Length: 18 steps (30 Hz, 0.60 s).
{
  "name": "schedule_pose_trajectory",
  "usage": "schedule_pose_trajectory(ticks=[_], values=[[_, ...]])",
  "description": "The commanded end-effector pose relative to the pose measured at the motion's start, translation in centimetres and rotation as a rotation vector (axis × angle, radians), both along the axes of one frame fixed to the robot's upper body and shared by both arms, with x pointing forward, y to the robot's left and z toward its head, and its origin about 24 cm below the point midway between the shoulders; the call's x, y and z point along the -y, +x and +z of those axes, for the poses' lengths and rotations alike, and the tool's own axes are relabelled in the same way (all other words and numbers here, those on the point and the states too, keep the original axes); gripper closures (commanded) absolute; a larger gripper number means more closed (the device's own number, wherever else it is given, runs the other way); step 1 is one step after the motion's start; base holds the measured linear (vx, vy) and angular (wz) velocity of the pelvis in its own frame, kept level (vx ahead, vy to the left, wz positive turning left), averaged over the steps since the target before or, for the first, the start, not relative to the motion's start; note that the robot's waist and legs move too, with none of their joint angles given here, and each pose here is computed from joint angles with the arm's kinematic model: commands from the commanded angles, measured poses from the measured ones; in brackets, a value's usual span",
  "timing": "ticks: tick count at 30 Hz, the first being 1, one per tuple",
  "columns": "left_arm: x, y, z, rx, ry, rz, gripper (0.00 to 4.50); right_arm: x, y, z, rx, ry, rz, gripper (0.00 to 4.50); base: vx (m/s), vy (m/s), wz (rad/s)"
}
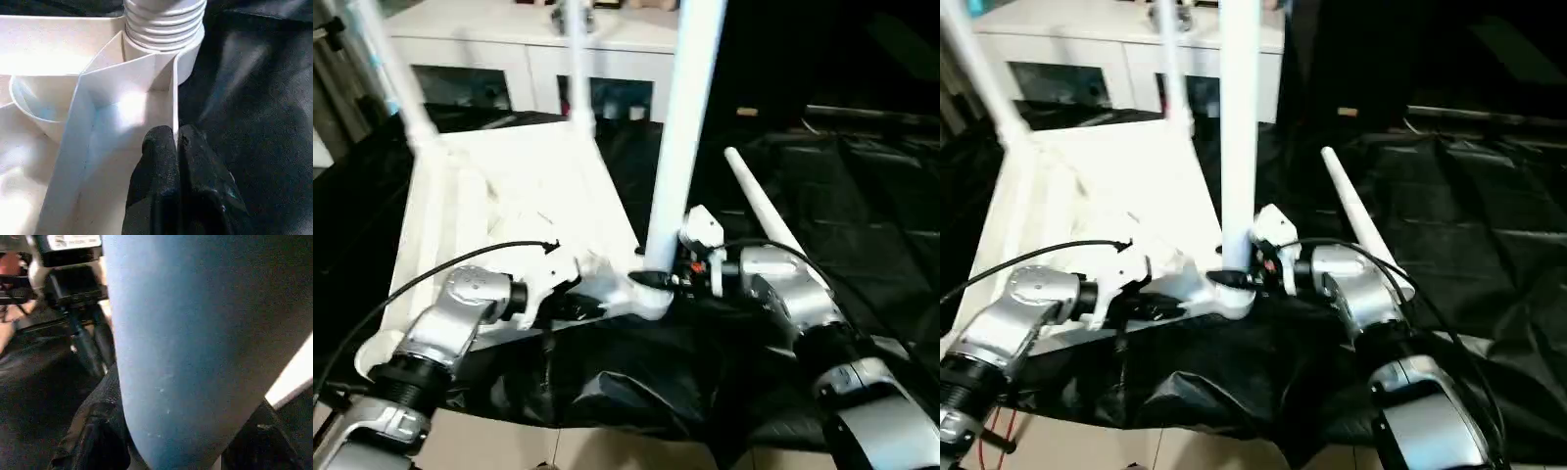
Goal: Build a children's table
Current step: Rotate leg to tighten
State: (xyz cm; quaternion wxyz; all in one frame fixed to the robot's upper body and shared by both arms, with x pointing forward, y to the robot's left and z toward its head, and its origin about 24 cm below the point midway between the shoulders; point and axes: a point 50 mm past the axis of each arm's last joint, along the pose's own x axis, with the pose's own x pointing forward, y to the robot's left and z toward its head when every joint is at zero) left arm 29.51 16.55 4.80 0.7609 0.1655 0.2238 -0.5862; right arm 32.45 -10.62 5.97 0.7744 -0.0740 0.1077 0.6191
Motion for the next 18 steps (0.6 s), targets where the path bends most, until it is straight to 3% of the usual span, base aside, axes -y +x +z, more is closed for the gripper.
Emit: schedule_pose_trajectory(ticks=[1, 7, 10, 18], values=[[0.0, 0.4, 2.0, 0.058, -0.062, -0.065, 4.50, 1.5, -2.3, -4.1, -0.172, -0.136, 0.052, 2.60, 0.000, 0.000, 0.00], [-0.6, 0.5, 2.5, 0.055, -0.073, -0.080, 4.50, 1.7, -3.2, -4.6, -0.174, -0.147, 0.106, 2.60, 0.000, 0.000, 0.00], [-0.7, 1.0, 2.4, 0.061, -0.072, -0.023, 4.50, 1.5, -2.9, -4.8, -0.164, -0.127, 0.044, 2.60, 0.000, 0.000, 0.00], [1.0, 3.0, 2.9, 0.078, -0.108, 0.188, 4.50, 1.2, 0.6, -5.5, -0.156, -0.103, -0.482, 2.60, 0.000, 0.000, 0.00]])
